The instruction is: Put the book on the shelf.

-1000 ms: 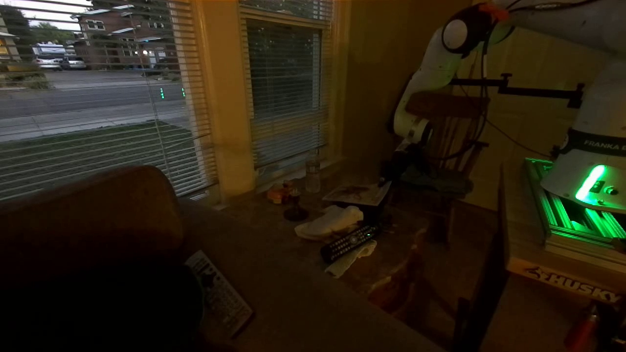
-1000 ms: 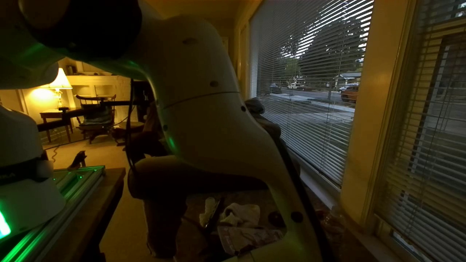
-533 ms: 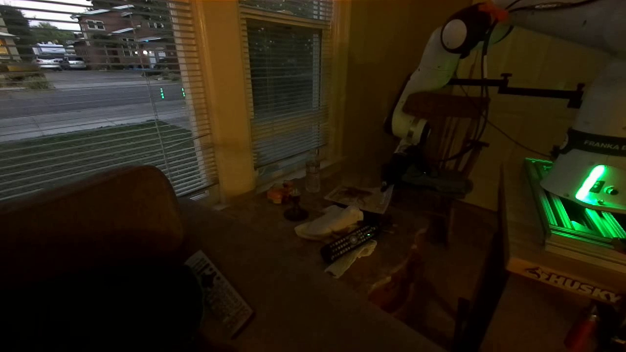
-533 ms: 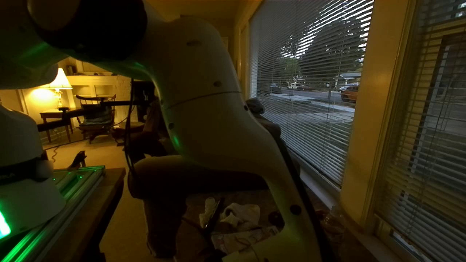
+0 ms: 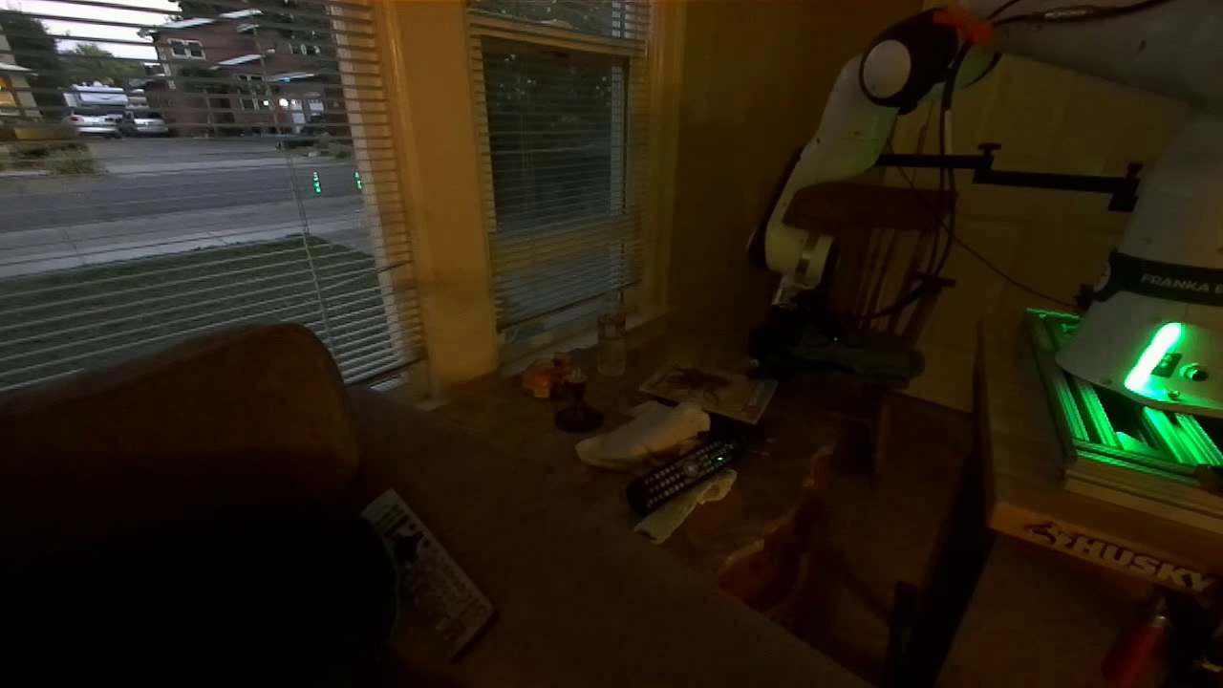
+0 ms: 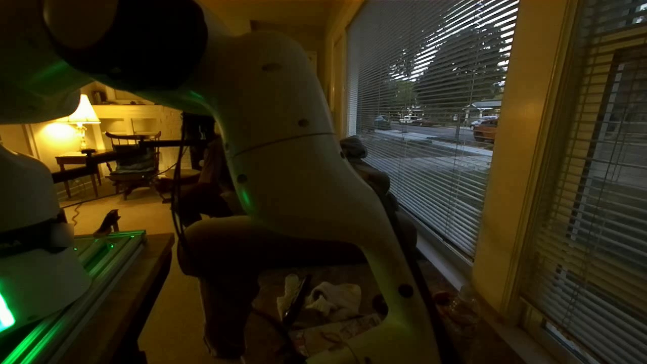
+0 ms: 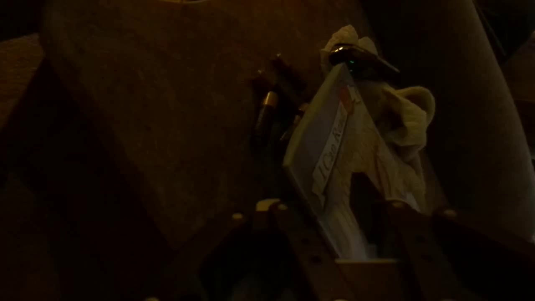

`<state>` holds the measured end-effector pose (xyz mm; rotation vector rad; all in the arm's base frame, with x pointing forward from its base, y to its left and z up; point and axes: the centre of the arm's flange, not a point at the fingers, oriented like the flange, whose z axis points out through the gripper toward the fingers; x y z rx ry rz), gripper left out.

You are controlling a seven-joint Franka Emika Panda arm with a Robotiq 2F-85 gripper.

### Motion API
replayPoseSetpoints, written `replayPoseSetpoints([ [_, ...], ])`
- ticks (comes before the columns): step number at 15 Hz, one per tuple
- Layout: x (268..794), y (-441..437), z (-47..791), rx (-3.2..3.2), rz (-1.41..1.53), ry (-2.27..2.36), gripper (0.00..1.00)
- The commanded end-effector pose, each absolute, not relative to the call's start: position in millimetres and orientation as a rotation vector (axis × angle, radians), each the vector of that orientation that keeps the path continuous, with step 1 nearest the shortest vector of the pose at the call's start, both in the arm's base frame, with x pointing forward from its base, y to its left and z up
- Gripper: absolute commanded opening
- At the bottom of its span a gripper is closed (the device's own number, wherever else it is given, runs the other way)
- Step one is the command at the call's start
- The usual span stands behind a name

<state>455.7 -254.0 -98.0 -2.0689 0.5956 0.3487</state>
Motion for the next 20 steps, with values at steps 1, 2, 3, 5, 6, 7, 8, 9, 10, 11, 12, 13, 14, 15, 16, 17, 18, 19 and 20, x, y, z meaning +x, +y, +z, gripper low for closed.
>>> replayPoseSetpoints([
  [1,452,-256,-95,-2.172,0.374,0.627,0.71],
  [2,450,-259,-91,-2.201,0.366,0.636,0.77],
  [3,448,-262,-84,-2.239,0.344,0.647,0.86],
  [5,446,-268,-68,-2.298,0.299,0.681,0.99],
  [6,444,-270,-58,-2.326,0.277,0.696,1.00],
  [7,441,-270,-47,-2.351,0.256,0.713,1.00],
  [8,438,-270,-37,-2.376,0.231,0.714,1.00],
  [9,434,-268,-24,-2.413,0.187,0.718,1.00],
  [10,430,-266,-12,-2.442,0.168,0.716,1.00],
  [11,425,-262,0,-2.481,0.146,0.716,1.00],
  [12,421,-257,13,-2.517,0.118,0.708,1.00],
  [13,417,-249,24,-2.556,0.085,0.680,1.00],
  [14,414,-243,38,-2.610,0.052,0.645,1.00],
  [15,412,-234,49,-2.651,0.019,0.607,1.00],
  [16,409,-223,62,-2.693,-0.013,0.553,1.00],
  [17,408,-212,74,-2.730,-0.042,0.490,1.00],
  [18,405,-199,88,-2.762,-0.085,0.423,1.00],
  [19,403,-186,99,-2.788,-0.116,0.358,1.00],
  [20,401,-172,111,-2.811,-0.132,0.289,1.00],
])
